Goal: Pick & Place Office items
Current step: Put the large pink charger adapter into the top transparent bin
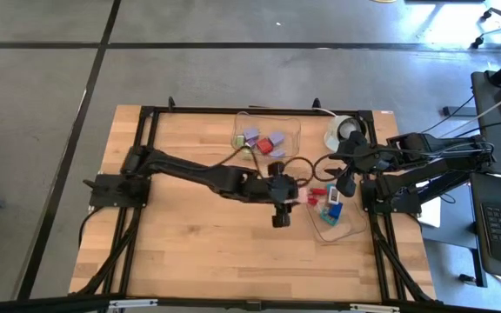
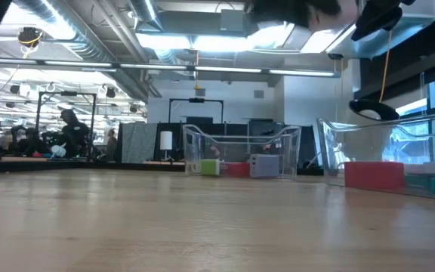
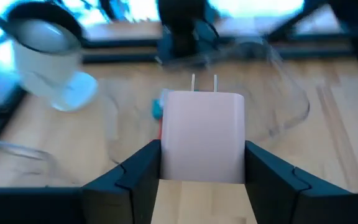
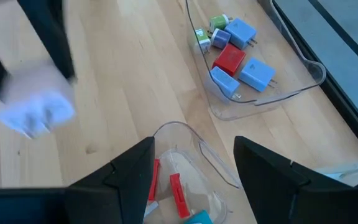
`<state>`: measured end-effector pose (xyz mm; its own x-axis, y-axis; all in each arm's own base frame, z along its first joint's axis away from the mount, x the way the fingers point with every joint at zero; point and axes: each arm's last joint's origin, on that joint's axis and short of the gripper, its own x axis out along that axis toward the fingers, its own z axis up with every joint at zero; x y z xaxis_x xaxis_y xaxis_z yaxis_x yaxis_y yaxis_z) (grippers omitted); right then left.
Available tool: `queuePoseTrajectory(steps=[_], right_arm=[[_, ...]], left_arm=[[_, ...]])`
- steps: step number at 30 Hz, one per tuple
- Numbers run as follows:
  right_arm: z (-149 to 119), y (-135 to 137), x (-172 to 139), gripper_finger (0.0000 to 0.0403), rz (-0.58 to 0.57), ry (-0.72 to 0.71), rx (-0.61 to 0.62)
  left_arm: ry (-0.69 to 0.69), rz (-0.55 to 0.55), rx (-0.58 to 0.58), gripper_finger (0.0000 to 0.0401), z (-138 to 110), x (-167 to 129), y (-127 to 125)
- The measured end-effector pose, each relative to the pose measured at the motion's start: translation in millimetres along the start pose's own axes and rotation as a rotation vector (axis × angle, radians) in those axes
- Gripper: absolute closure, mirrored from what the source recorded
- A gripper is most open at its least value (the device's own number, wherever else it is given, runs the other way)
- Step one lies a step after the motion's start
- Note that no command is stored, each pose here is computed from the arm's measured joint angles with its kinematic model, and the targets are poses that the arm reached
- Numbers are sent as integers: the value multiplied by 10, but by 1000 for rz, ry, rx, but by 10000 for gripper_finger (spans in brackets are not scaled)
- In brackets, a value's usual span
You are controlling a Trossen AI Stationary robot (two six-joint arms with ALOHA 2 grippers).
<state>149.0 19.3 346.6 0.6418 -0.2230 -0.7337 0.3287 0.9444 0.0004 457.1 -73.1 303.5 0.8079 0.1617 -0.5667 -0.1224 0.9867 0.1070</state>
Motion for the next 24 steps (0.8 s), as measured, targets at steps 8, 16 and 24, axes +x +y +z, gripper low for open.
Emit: queuePoseTrajectory(steps=[8, 16, 24], right_arm=[[0, 0, -1, 182, 0, 0, -2], [4, -9, 0, 182, -31, -13, 31], [22, -21, -2, 182, -83, -51, 58]], left_arm=[[-135, 151, -54, 209, 276, -802, -37], [-141, 275, -73, 208, 320, -1409, 121], [111, 250, -20, 210, 103, -1446, 356]])
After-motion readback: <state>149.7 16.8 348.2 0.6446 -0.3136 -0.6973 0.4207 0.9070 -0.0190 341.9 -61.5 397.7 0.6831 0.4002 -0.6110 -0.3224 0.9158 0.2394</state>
